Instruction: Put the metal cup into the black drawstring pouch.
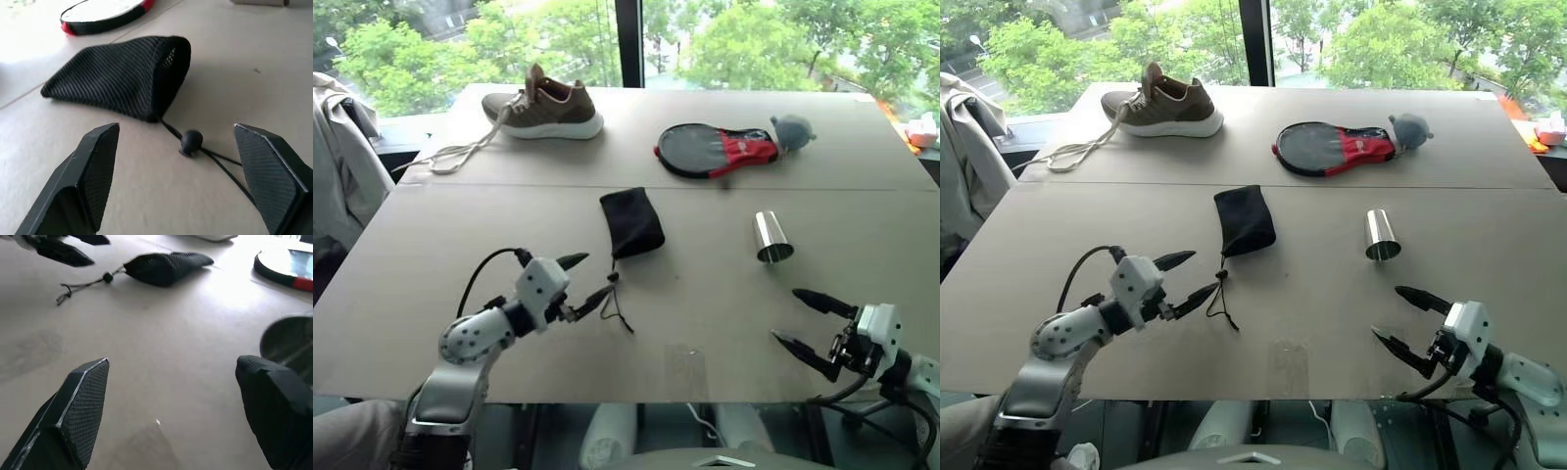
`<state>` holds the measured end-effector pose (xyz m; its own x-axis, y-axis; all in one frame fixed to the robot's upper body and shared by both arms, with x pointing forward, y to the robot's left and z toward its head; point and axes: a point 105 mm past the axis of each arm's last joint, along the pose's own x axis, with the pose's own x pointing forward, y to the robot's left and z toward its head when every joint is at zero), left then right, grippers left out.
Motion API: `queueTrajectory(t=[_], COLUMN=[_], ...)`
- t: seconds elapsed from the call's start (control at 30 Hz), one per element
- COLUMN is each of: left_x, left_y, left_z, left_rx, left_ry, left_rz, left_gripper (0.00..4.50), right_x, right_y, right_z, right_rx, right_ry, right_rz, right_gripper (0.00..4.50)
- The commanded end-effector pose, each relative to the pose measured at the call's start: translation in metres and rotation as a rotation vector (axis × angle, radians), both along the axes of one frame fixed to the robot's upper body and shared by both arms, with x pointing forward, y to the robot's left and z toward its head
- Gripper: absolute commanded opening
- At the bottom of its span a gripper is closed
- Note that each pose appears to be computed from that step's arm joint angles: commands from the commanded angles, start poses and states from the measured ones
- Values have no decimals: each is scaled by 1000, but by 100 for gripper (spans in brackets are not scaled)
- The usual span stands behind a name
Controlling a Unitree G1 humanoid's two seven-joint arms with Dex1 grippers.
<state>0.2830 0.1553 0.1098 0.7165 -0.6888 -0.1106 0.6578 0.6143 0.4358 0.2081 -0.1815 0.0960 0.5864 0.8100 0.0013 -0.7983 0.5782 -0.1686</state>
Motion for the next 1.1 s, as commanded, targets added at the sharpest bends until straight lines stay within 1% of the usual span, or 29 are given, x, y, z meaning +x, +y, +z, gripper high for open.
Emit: queueTrajectory(t=[0.03,0.1,0.23,0.37,0.5,0.67,0.77,0.83,0.9,0.93,1.0,1.07,1.1], left_x=[13,19,25,31,35,39,42,44,45,46,48,49,50], left_y=[-17,-26,-30,-25,-28,-27,-23,-19,-17,-17,-16,-15,-16], left_z=[18,21,20,18,8,3,3,3,0,-1,-4,-5,-5], left_rx=[-10,8,30,-9,8,34,25,18,14,10,-8,-19,-18], left_ry=[-98,-120,-129,-128,-107,-111,-118,-117,-100,-92,-63,-41,-39], left_rz=[10,10,36,103,116,148,174,193,205,208,226,241,242], left_gripper=[383,383,383,383,383,383,383,330,262,206,122,26,2], right_x=[1,0,0,0,1,2,2,2,2,2,3,3,4], right_y=[6,11,17,18,17,16,15,14,13,13,13,12,12], right_z=[13,15,16,14,13,13,13,12,11,11,11,11,11], right_rx=[42,53,60,65,64,57,53,51,46,44,43,42,40], right_ry=[-39,-43,-51,-52,-53,-57,-56,-52,-49,-49,-49,-49,-50], right_rz=[-30,-25,-21,-39,-53,-64,-66,-68,-70,-71,-72,-72,-73], right_gripper=[418,418,418,418,418,418,418,425,425,425,425,425,425])
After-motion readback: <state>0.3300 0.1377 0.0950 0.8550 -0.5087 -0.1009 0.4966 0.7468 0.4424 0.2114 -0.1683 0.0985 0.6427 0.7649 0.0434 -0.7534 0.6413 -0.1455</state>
